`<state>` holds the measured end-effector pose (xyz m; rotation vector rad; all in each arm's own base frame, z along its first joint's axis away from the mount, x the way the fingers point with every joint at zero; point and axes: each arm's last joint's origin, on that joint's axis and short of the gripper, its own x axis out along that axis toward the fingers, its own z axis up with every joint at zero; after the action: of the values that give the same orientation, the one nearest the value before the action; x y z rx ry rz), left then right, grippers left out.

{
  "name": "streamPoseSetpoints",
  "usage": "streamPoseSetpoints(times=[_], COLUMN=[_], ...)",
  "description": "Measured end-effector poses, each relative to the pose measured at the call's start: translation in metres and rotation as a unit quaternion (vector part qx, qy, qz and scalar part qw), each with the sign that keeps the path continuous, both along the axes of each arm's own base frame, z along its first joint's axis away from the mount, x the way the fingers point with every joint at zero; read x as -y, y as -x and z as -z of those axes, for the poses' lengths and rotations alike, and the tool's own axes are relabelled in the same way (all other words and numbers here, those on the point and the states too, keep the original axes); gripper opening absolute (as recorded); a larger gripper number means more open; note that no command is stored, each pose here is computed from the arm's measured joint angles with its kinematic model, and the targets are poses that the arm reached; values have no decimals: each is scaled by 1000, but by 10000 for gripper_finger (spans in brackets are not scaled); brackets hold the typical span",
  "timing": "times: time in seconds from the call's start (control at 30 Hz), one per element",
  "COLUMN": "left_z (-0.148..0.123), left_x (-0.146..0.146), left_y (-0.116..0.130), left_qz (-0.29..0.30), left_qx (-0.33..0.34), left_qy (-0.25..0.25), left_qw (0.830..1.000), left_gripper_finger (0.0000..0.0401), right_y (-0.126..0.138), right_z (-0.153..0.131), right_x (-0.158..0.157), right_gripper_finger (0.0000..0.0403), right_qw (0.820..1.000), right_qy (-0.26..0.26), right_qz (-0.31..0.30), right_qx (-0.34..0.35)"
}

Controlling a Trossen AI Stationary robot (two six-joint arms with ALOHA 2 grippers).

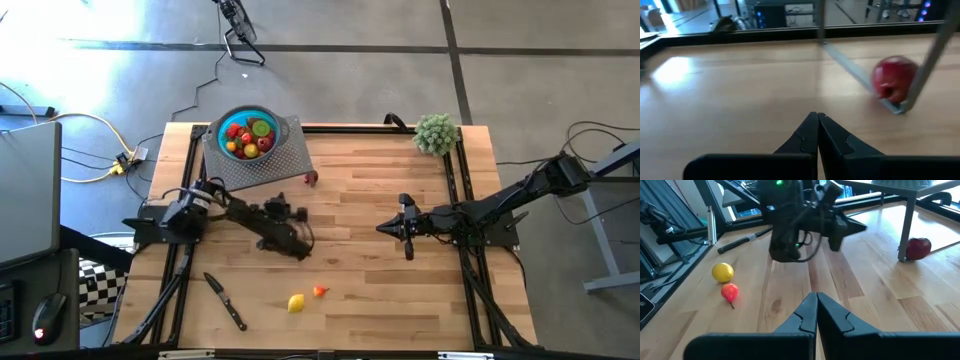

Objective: Pick & Place Fruit
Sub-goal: Put the red pomegranate into the blue strainer bowl on the shelf

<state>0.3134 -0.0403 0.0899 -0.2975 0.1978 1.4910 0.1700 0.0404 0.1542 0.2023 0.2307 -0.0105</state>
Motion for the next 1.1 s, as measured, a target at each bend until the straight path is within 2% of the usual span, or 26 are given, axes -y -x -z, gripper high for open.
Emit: streamPoseSetpoints(times=[0.23,0.43,0.67,0.93,1.1], left_z=[0,-1,1,1,-3], left_x=[-29,-43,-51,-63,-71], left_y=[-30,-39,-44,-53,-67], left_qz=[-10,-9,-3,0,28], left_qx=[36,33,24,37,38], left_qy=[10,-16,-19,-3,8], left_qw=[999,999,1000,999,999], left_gripper_finger=[0,0,0,0,0], right_y=[0,0,0,0,0], right_z=[0,0,0,1,1], right_x=[0,0,0,-1,-1], right_gripper_finger=[2,2,2,2,2], right_qw=[1000,1000,1000,1000,999], right_qy=[0,4,4,7,27], right_qz=[-1,-2,-4,-17,-21], right_qx=[-2,-2,-2,-3,-3])
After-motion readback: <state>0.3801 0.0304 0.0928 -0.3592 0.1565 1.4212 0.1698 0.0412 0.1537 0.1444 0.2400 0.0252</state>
